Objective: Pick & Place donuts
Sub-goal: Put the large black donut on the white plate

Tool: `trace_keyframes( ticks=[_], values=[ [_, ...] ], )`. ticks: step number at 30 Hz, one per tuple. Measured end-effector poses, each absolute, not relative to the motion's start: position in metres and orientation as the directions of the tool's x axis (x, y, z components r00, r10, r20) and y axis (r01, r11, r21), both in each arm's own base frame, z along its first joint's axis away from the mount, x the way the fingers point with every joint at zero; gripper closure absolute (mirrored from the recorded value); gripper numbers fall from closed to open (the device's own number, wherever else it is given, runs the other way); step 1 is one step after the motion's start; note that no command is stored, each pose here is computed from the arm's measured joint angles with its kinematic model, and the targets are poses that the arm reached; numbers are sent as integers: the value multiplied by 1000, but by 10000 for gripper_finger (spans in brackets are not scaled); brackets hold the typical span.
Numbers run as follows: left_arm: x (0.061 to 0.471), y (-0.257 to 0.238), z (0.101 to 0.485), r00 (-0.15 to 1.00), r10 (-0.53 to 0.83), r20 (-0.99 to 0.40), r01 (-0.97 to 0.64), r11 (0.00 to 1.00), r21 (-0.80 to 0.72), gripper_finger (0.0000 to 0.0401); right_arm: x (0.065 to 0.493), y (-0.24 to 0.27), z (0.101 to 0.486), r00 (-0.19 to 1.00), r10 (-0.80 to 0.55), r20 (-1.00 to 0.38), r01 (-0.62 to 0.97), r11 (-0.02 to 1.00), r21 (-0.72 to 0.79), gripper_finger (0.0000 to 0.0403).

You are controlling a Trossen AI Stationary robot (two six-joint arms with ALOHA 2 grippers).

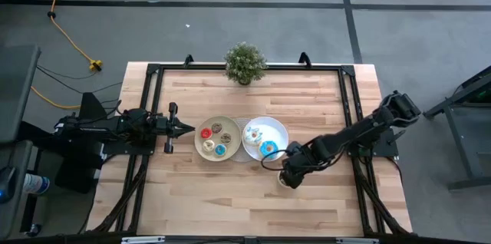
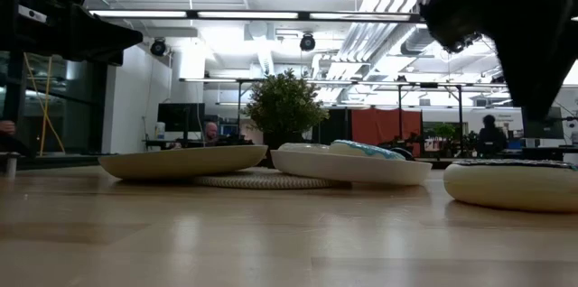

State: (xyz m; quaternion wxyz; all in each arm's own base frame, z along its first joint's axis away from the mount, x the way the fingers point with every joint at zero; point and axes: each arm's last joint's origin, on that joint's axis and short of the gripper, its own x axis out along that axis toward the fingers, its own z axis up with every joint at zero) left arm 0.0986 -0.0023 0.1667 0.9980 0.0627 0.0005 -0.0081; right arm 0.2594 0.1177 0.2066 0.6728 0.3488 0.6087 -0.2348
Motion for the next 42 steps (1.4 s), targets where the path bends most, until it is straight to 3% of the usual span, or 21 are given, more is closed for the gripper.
trace_keyframes(
  ticks=[21,42],
  values=[
    [99,-2,167,1000,-16,-2,17,992,125,401,283,111,167,113,137,-984,686,706,177,162],
    [99,-2,167,1000,-16,-2,16,992,125,401,284,112,159,85,134,-987,691,706,155,162]
  ],
)
